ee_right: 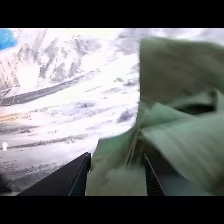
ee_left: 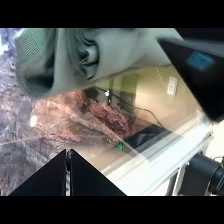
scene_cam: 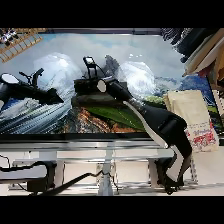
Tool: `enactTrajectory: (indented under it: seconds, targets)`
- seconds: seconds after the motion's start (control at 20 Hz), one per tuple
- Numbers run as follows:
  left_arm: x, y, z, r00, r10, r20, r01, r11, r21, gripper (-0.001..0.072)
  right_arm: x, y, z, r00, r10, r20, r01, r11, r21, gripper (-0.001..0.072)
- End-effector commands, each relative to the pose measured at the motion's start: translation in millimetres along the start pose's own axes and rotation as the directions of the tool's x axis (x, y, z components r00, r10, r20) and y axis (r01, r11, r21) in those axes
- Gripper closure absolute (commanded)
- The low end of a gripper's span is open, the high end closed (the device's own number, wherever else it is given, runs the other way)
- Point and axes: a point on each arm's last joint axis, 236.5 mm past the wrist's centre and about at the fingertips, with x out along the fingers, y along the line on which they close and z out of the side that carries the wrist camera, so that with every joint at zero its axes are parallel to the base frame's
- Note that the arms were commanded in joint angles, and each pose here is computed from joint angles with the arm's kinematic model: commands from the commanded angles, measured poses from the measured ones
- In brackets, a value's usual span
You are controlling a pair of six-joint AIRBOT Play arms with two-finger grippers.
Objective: Fold the clothes and pants, and hang the long-sleeved shirts on hangers.
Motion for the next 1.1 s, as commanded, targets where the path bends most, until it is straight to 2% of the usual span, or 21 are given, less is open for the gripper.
enactTrajectory:
  seconds: [0.0, 0.15, 0.25, 0.35, 0.4, 0.45, 0.55, 0.7, 0.9, 1.05]
  targets:
    - [-8, 4, -3, 1.0, 0.013, 0.0, -0.013, 1.0, -0.004, 0.0702, -34, -15, 17, 0.994, -0.092, -0.055, 0.084, 0.987, -0.135, 0.028]
    - [-9, 4, -5, 1.0, 0.013, -0.005, -0.013, 1.0, -0.004, 0.0702, -132, -92, 47, 0.955, -0.284, -0.085, 0.272, 0.954, -0.127, 0.0263]
    - [-8, 4, -9, 1.0, 0.013, -0.021, -0.013, 1.0, -0.003, 0.0703, -188, -153, 35, 0.918, -0.357, -0.17, 0.36, 0.933, -0.018, 0.0263]
    - [-8, 4, -10, 1.0, 0.015, -0.027, -0.015, 1.0, -0.002, 0.0702, -220, -201, 10, 0.907, -0.353, -0.228, 0.384, 0.918, 0.104, 0.0257]
    - [-9, 4, -10, 1.0, 0.015, -0.026, -0.015, 1.0, -0.002, 0.0702, -225, -213, -5, 0.919, -0.303, -0.251, 0.351, 0.92, 0.173, 0.0183]
    - [-8, 4, -10, 1.0, 0.015, -0.026, -0.015, 1.0, -0.002, 0.0702, -223, -218, -22, 0.939, -0.207, -0.275, 0.279, 0.925, 0.257, 0.0056]
    - [-8, 4, -10, 1.0, 0.014, -0.026, -0.014, 1.0, -0.002, 0.0702, -210, -224, -45, 0.966, -0.016, -0.258, 0.117, 0.917, 0.382, 0.0046]
    - [-8, 4, -10, 1.0, 0.014, -0.027, -0.014, 1.0, -0.002, 0.0702, -185, -243, -60, 0.969, 0.156, -0.19, -0.043, 0.87, 0.492, 0.0046]
    - [-8, 4, -10, 0.999, 0.013, -0.029, -0.013, 1.0, -0.003, 0.0701, -141, -248, -69, 0.925, 0.362, -0.115, -0.237, 0.787, 0.57, 0.0046]
    - [-8, 4, -10, 0.999, 0.013, -0.029, -0.013, 1.0, -0.003, 0.0701, -125, -238, -69, 0.871, 0.462, -0.163, -0.315, 0.783, 0.536, 0.0047]
